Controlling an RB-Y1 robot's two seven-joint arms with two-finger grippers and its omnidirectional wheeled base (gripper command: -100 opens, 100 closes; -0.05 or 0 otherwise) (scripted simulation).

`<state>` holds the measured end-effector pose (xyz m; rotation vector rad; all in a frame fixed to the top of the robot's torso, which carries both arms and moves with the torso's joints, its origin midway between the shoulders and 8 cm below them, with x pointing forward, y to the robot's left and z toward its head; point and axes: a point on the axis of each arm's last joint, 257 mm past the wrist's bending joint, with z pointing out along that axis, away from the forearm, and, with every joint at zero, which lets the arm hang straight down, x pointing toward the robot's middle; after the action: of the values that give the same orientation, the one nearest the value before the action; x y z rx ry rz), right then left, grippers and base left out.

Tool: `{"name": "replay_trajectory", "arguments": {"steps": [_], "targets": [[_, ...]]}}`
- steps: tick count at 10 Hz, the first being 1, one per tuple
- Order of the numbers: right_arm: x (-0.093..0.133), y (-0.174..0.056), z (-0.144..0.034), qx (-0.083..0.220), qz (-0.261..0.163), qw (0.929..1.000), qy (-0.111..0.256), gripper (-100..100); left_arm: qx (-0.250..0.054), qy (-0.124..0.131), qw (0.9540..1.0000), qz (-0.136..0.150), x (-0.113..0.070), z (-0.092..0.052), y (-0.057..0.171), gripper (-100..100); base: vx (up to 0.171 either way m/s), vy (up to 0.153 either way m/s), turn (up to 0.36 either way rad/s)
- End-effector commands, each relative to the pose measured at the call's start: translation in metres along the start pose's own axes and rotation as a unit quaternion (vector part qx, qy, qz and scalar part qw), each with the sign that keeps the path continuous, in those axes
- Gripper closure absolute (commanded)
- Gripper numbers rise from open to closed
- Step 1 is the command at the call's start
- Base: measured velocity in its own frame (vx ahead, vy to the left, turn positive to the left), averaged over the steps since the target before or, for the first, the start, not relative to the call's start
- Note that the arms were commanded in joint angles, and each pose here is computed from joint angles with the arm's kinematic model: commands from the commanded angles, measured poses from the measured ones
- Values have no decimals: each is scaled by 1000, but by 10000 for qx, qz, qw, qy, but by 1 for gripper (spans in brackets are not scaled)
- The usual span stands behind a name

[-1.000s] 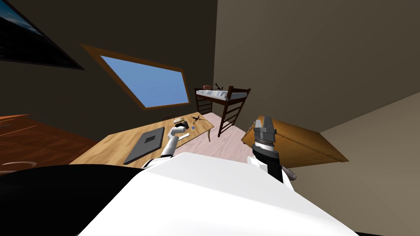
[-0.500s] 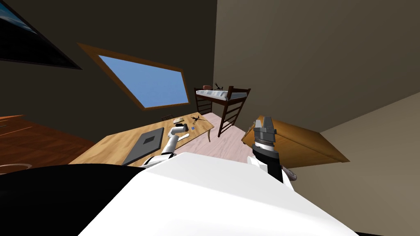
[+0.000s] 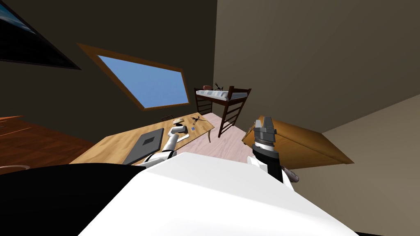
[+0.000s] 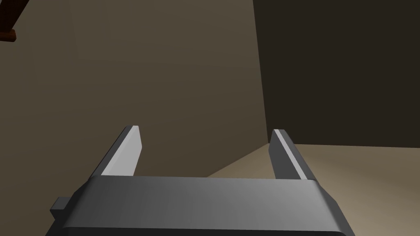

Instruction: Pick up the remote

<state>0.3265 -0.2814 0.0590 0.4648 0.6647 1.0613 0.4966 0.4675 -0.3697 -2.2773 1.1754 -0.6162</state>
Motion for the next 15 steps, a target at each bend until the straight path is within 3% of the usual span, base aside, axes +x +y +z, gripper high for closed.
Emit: {"name": "replay_trajectory", "arguments": {"steps": [1,2,3,6,8,11,15], "targets": [[0,0,0,0,0,10000,0,0,-272,-90,9996,-46,-6,5,14,-100,27,22,-2],[0,0,0,0,0,10000,0,0,-548,-175,9983,-101,-13,8,26,-100,33,19,5],[0,0,0,0,0,10000,0,0,-609,-196,9979,-107,-14,9,30,-100,27,18,7],[0,0,0,0,0,10000,0,0,-1232,-386,9914,-213,-29,13,61,-100,45,39,15],[0,0,0,0,0,10000,0,0,-1731,-537,9830,-297,-41,13,86,-100,52,45,26],[0,0,0,0,0,10000,0,0,-2423,-742,9666,-386,-58,7,125,-100,70,57,33],[0,0,0,0,0,10000,0,0,-2990,-927,9487,-447,-75,-1,163,-100,60,55,25]]}}
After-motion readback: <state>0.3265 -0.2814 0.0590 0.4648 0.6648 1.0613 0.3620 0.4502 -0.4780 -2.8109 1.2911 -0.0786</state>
